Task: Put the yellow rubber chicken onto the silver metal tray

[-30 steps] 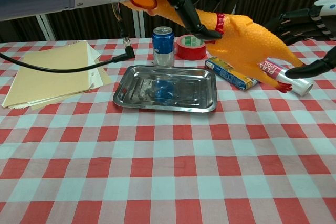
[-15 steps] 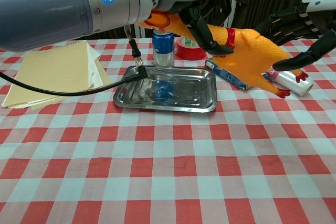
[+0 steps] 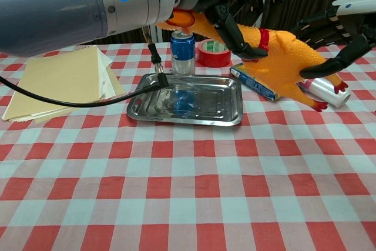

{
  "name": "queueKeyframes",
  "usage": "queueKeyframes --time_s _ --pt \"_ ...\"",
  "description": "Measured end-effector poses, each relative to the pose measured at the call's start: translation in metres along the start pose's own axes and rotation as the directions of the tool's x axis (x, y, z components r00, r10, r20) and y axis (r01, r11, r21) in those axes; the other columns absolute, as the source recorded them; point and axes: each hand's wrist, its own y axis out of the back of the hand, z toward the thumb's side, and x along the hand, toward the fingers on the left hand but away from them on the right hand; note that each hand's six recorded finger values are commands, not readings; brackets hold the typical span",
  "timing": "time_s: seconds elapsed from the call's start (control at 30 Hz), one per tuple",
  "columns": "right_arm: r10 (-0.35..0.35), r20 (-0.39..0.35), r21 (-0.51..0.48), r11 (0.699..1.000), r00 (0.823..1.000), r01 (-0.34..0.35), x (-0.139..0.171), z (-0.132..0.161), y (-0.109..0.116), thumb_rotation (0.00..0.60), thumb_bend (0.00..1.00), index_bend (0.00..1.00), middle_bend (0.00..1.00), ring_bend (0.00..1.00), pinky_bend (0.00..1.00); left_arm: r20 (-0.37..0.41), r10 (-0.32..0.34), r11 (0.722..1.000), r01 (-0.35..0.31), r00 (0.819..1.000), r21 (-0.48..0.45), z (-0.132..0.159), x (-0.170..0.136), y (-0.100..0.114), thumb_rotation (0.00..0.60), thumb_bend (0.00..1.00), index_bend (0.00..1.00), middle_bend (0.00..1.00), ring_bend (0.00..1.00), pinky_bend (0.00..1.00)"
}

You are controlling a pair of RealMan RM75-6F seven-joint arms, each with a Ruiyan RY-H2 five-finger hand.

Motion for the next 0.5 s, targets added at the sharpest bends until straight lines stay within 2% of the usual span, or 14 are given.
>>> queueKeyframes --time_s 0.17,0.23,0.4,0.5 --pt "-0.004 0.002 -0.007 1.000 1.000 0.004 -0.0014 -0.0002 -0.0003 0.600 0.25 0.51 0.46 0.38 0.16 0.000 0.008 1.000 -0.008 1.000 -0.003 -0.0001 0.0016 0.0008 0.600 0.82 0.72 0.75 0.72 0.66" --pt "-0.005 0.005 -0.009 1.000 1.000 0.005 -0.0022 -0.0004 -0.0002 0.600 0.25 0.59 0.51 0.44 0.19 0.001 0.011 1.000 -0.011 1.000 -0.006 0.0002 0.0019 0.0013 0.600 0.82 0.72 0.75 0.72 0.66" --pt "-0.021 0.003 -0.026 0.999 1.000 0.021 -0.0044 0.0008 0.0018 0.600 0.25 0.86 0.70 0.63 0.33 0.001 0.014 1.000 -0.014 1.000 -0.004 -0.0008 0.0021 0.0016 0.600 0.81 0.72 0.75 0.72 0.66" --pt "-0.038 0.004 -0.040 0.998 0.999 0.038 -0.0050 0.0004 0.0036 0.600 0.27 0.96 0.76 0.69 0.36 -0.003 0.013 1.000 -0.013 1.000 -0.002 -0.0025 0.0021 0.0006 0.600 0.81 0.72 0.75 0.72 0.66"
